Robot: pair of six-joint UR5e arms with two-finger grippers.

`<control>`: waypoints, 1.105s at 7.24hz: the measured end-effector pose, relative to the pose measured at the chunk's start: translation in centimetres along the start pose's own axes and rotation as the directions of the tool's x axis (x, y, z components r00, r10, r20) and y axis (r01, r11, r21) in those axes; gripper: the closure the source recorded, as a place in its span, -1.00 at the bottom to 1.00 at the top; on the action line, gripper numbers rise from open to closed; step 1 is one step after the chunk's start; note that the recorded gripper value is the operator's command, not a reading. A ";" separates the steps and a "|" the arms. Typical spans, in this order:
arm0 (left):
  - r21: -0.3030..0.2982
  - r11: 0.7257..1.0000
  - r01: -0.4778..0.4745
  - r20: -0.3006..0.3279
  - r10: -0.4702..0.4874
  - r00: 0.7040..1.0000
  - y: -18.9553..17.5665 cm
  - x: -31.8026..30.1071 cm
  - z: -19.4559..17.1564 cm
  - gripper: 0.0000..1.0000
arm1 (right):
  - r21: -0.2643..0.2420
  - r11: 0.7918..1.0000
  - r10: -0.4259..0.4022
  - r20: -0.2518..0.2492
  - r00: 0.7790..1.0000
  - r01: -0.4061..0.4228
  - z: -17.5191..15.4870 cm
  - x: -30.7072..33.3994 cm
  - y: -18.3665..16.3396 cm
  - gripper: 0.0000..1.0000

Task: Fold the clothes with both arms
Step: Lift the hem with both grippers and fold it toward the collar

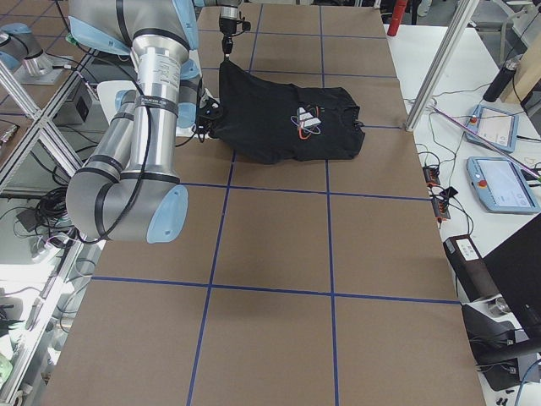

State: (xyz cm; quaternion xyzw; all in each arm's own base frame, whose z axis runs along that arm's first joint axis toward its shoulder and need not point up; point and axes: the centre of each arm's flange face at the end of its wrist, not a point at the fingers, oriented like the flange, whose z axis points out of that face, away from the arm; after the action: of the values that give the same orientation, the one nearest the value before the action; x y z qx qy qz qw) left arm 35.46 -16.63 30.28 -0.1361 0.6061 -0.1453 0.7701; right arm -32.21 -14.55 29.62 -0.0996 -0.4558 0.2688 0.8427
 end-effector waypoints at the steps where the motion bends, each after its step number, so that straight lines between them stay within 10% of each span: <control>1: 0.046 0.999 0.010 -0.053 -0.008 0.999 -2.6 2.0 -1.4 1.00 | 0.017 1.000 0.016 -0.003 1.000 -0.016 -1.0 -2.2 -2.4 1.00; 4: 0.166 0.984 -0.065 -0.099 0.082 0.992 -10.7 4.2 -6.6 1.00 | 0.112 0.993 0.050 -0.039 0.998 -0.045 -2.1 -12.1 -10.0 1.00; 8: 0.340 0.937 -0.081 -0.060 0.107 0.992 -23.5 6.3 -3.5 1.00 | 0.202 0.977 0.098 -0.113 0.989 -0.073 1.7 -22.3 -23.2 1.00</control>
State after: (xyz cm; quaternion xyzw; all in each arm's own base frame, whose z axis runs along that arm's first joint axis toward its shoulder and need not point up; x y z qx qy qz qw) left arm 32.03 -40.79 32.90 0.0324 0.6074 -0.2149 0.7641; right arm -35.02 -46.20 24.28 -0.0516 -0.3697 0.3420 0.8624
